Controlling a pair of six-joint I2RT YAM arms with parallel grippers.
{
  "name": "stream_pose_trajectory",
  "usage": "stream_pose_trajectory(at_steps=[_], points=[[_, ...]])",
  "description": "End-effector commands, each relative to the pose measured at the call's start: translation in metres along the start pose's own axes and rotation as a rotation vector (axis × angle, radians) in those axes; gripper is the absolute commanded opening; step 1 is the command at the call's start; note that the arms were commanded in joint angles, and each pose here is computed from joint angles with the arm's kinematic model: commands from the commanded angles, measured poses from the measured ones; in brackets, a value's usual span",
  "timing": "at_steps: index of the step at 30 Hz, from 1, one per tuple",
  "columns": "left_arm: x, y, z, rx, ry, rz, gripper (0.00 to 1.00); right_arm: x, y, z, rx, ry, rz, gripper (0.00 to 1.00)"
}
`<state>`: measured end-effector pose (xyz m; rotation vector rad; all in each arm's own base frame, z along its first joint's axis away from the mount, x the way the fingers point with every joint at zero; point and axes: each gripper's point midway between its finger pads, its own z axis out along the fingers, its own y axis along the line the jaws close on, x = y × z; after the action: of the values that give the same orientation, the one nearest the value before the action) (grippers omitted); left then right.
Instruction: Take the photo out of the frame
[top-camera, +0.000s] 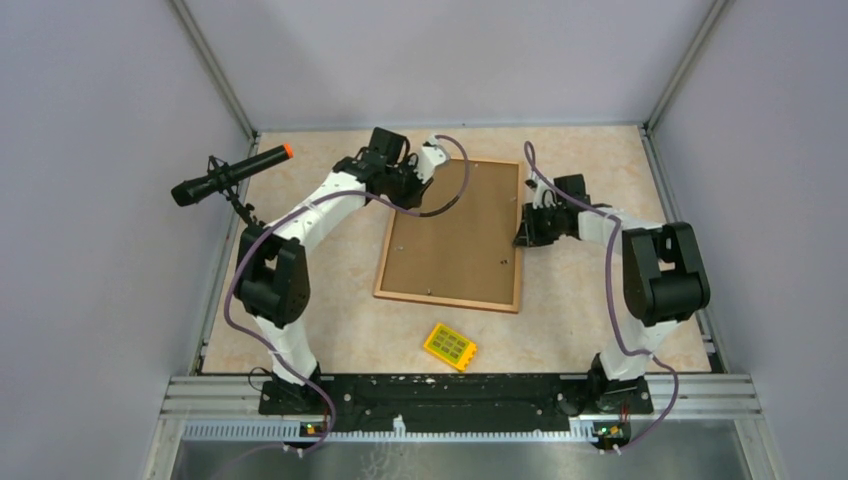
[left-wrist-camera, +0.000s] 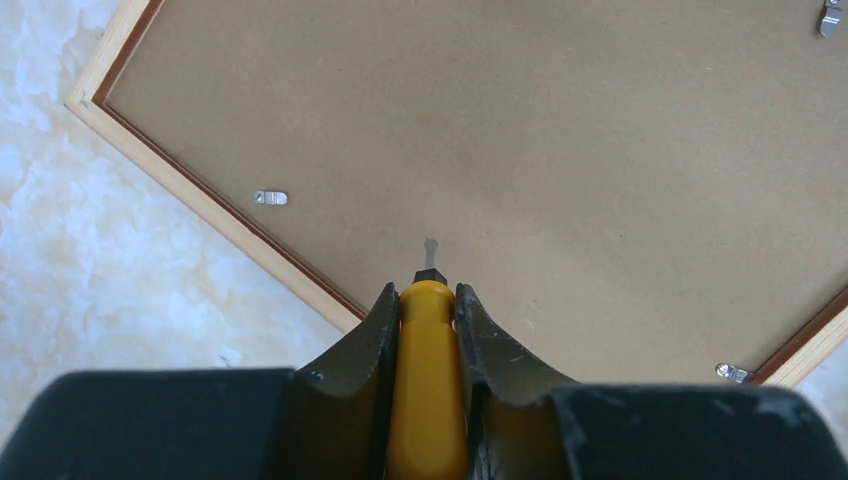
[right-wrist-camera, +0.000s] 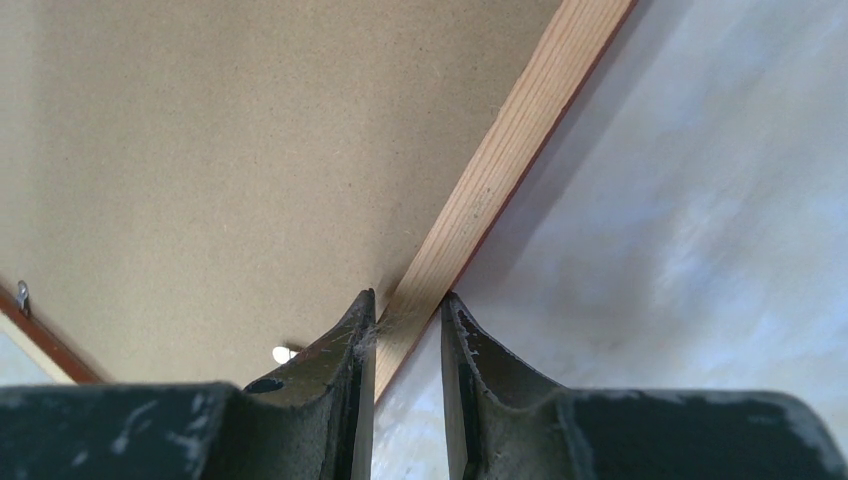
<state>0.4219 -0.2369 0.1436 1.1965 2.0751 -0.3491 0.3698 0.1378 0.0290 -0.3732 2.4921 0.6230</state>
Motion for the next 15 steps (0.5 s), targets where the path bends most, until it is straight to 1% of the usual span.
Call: stream_pose_trajectory(at_steps=[1,3,5,6,8,9,10,11,12,15], points=[[0.001,-0.017,-0.023,0.036,-0.045,-0.028,0.0,0.042,0.037,-0.027,-0.147,0.094,0.01,0.17],[0.006,-0.026,-0.024,0.061,-0.046,-0.048,0.0,0.041,0.049,-0.04,-0.191,0.088,-0.027,0.27],[0.008,-0.034,-0.027,0.092,-0.055,-0.064,0.0,0.029,0.052,-0.053,-0.188,0.071,-0.093,0.39],[0.008,-0.037,-0.029,0.102,-0.061,-0.07,0.0,0.021,0.049,-0.058,-0.166,0.056,-0.128,0.48],[0.005,-0.043,-0.032,0.127,-0.077,-0.073,0.0,-0.003,0.04,-0.064,-0.098,0.006,-0.2,0.63],[0.003,-0.045,-0.034,0.135,-0.085,-0.076,0.0,-0.02,0.036,-0.066,-0.065,-0.032,-0.234,0.7],[0.001,-0.046,-0.036,0.14,-0.092,-0.08,0.0,-0.035,0.033,-0.067,-0.043,-0.064,-0.26,0.79],[0.0,-0.048,-0.038,0.145,-0.097,-0.082,0.0,-0.05,0.031,-0.067,-0.027,-0.09,-0.278,0.84],[-0.001,-0.049,-0.039,0.147,-0.101,-0.087,0.0,-0.063,0.029,-0.065,-0.022,-0.108,-0.288,0.85],[-0.003,-0.051,-0.042,0.151,-0.113,-0.093,0.0,-0.103,0.025,-0.057,-0.019,-0.145,-0.33,0.86]])
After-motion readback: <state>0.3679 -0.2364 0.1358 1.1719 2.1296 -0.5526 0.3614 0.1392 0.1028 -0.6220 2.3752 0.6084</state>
